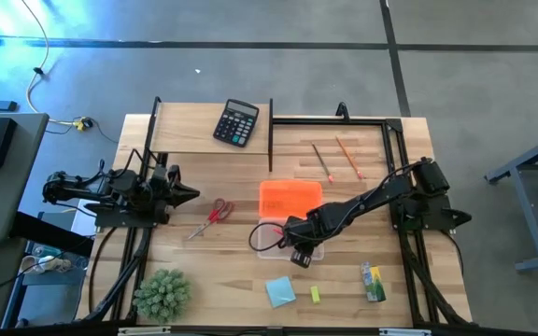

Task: Pack school essentials
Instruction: Put the scissors into the supply box

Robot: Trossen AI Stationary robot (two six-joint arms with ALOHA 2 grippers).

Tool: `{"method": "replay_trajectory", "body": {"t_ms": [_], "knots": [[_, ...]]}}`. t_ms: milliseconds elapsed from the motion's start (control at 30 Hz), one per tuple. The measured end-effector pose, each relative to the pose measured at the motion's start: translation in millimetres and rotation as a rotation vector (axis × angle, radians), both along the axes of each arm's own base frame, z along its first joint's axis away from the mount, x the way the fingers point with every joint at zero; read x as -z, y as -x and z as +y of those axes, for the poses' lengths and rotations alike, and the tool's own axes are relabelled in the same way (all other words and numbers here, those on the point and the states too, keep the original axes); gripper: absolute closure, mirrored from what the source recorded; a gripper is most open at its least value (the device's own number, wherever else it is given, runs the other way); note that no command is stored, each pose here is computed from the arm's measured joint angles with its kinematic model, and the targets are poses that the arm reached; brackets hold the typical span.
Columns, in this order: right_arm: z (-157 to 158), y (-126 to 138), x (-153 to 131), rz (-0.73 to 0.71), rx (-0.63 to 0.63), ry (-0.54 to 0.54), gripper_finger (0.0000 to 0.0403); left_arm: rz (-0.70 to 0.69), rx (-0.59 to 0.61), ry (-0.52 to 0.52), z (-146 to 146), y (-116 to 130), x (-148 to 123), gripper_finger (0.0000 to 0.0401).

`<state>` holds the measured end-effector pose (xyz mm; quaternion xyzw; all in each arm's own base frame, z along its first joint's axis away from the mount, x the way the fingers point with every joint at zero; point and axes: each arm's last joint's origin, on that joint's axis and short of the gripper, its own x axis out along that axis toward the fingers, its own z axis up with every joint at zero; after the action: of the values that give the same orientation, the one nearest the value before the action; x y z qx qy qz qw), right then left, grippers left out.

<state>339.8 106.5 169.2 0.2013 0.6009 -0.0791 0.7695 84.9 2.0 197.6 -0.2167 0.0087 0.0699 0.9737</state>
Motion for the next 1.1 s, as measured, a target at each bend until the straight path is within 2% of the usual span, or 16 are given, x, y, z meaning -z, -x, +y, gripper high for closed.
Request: {"method": "replay_trajectory", "body": {"t_ms": [267, 433, 600, 700, 833, 933, 1100], "knots": [[2, -4, -1, -0.030, 0.067, -0.043, 0.0264, 0.003, -0.003, 0.002, 0, 0, 0, 0.0372], [1, -2, -11, -0.047, 0.160, -0.065, 0.0263, 0.009, -0.015, 0.001, 0, 0, 1, 0.0327], [0, 6, -40, -0.167, 0.254, -0.030, 0.0263, 0.010, -0.060, 0.010, 2, 0, 1, 0.0269], [-4, 11, -58, -0.239, 0.307, -0.002, 0.0263, -0.004, -0.064, 0.023, 2, 0, 0, 0.0249], [-11, 20, -80, -0.334, 0.363, 0.054, 0.0263, -0.085, -0.062, 0.024, 2, 0, -8, 0.0244], [-15, 28, -94, -0.376, 0.385, 0.080, 0.0263, -0.144, -0.063, -0.021, 2, 2, -21, 0.0250], [-26, 47, -117, -0.413, 0.422, 0.118, 0.0263, -0.141, -0.093, -0.108, 3, 1, -41, 0.0263]]}}
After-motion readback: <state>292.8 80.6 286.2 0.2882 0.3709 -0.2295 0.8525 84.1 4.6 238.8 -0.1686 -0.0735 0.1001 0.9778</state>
